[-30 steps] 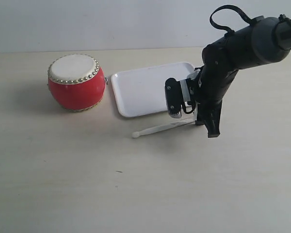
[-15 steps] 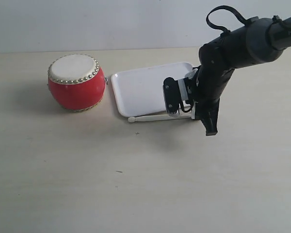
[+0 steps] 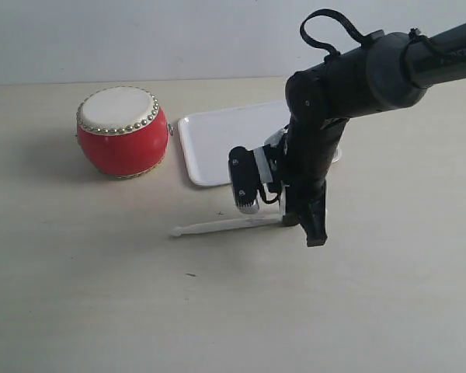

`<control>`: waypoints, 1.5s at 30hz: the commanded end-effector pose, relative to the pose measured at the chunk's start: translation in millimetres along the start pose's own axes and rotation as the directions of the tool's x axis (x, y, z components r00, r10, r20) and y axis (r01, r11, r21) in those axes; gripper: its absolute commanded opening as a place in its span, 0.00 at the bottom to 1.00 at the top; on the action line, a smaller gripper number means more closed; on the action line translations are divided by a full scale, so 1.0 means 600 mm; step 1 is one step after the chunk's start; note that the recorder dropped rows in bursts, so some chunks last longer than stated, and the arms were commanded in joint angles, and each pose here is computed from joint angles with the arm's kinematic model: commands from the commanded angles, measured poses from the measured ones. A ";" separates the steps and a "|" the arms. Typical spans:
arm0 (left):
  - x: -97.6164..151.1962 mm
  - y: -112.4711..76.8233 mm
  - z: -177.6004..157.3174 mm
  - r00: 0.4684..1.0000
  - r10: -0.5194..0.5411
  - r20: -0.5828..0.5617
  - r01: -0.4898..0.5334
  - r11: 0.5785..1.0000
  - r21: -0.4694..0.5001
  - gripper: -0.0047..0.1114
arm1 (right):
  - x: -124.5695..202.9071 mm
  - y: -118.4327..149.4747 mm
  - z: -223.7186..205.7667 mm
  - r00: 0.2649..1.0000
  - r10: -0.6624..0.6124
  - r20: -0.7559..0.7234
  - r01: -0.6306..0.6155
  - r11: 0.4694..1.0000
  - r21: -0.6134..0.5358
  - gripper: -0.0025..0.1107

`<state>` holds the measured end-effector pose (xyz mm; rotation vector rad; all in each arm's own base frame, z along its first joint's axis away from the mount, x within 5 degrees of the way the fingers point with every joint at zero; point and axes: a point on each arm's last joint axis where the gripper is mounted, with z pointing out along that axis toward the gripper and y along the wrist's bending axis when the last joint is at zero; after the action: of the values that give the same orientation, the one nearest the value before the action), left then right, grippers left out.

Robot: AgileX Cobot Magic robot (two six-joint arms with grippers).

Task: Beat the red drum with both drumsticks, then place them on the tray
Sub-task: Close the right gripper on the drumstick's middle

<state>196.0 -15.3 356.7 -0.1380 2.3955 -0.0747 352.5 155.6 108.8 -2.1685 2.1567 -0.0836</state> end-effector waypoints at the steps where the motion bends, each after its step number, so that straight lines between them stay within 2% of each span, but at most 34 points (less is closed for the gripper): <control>1: 0.002 0.001 -0.002 1.000 -0.001 0.003 0.001 1.000 0.002 0.04 | -0.032 0.033 -0.027 0.991 0.091 0.095 -0.082 0.992 -0.092 0.02; 7: 0.002 0.001 -0.002 1.000 -0.001 0.003 0.001 1.000 0.002 0.04 | -0.051 0.036 -0.100 0.942 0.205 0.266 -0.191 0.979 -0.078 0.02; 12: 0.002 0.001 -0.002 1.000 -0.001 0.003 0.001 1.000 0.002 0.04 | -0.055 0.040 -0.138 0.912 0.244 0.330 -0.232 0.970 -0.078 0.02; 22: 0.002 0.001 -0.002 1.000 -0.001 0.003 0.001 1.000 0.002 0.04 | -0.050 0.052 -0.135 0.908 0.317 0.273 -0.281 0.946 -0.162 0.02; 27: 0.002 0.001 -0.002 1.000 -0.001 0.003 0.001 1.000 0.002 0.04 | -0.024 0.047 -0.113 0.929 0.358 0.089 -0.349 0.931 -0.105 0.02; 30: 0.002 0.001 -0.002 1.000 -0.001 0.003 0.001 1.000 0.002 0.04 | -0.014 0.043 -0.091 0.911 0.413 0.004 -0.411 0.908 -0.081 0.02; 45: 0.002 0.001 -0.002 1.000 -0.001 0.003 0.001 1.000 0.002 0.04 | -0.022 0.040 -0.010 0.907 0.419 -0.046 -0.421 0.899 -0.122 0.02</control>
<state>196.0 -15.3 356.7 -0.1380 2.3955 -0.0747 327.5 167.4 116.8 -1.7051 2.6507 0.0691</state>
